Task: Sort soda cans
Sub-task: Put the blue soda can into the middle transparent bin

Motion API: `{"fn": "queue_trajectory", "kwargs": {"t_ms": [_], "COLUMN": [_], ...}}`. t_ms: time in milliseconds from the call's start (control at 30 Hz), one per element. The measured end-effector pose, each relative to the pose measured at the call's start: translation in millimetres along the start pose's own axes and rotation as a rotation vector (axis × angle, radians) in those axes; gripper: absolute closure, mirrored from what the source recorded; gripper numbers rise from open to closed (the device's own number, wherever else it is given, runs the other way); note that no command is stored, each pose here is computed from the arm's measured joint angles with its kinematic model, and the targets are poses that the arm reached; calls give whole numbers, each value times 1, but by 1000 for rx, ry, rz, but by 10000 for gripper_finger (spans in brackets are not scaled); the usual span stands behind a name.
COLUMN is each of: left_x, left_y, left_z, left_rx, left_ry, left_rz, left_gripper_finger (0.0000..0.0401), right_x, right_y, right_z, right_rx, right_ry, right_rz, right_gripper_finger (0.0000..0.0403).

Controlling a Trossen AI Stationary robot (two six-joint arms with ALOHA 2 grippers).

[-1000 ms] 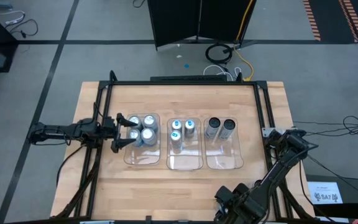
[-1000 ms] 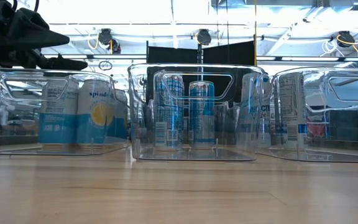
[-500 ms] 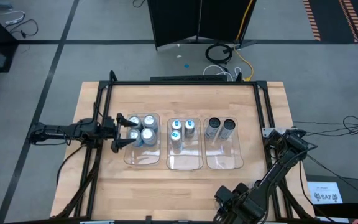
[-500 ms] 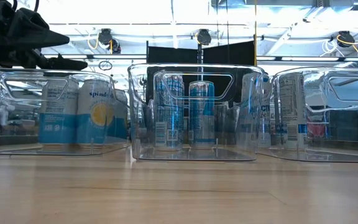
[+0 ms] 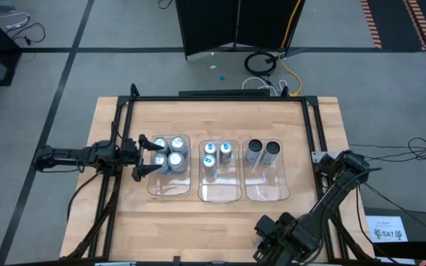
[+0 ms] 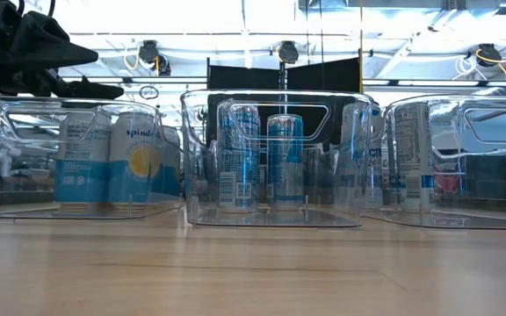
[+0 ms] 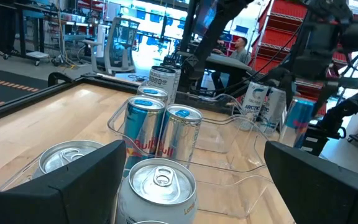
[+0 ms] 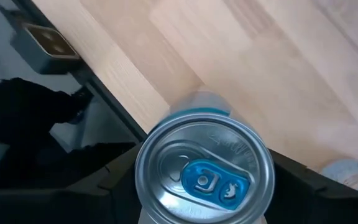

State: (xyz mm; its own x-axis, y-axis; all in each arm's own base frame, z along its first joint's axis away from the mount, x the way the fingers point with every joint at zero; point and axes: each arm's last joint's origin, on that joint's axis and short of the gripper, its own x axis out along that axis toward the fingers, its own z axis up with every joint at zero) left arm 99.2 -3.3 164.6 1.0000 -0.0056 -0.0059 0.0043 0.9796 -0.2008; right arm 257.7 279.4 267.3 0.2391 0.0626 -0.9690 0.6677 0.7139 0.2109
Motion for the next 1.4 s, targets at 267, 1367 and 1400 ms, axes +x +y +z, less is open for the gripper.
{"fn": "queue_trajectory", "kwargs": {"t_ms": [267, 1367, 1400], "left_x": [0, 0, 0], "left_y": [0, 0, 0], "left_z": [0, 0, 0], "left_rx": [0, 0, 0], "left_ry": [0, 0, 0], "left_rz": [0, 0, 0], "left_gripper_finger": [12, 12, 12], "right_x": [-42, -14, -10], "right_y": [-13, -106, -106], "right_z": [34, 265, 266], "right_rx": [-43, -123, -129], "right_ry": [-143, -109, -95], "right_rz": [101, -22, -26], "right_gripper_finger": [169, 168, 168]}}
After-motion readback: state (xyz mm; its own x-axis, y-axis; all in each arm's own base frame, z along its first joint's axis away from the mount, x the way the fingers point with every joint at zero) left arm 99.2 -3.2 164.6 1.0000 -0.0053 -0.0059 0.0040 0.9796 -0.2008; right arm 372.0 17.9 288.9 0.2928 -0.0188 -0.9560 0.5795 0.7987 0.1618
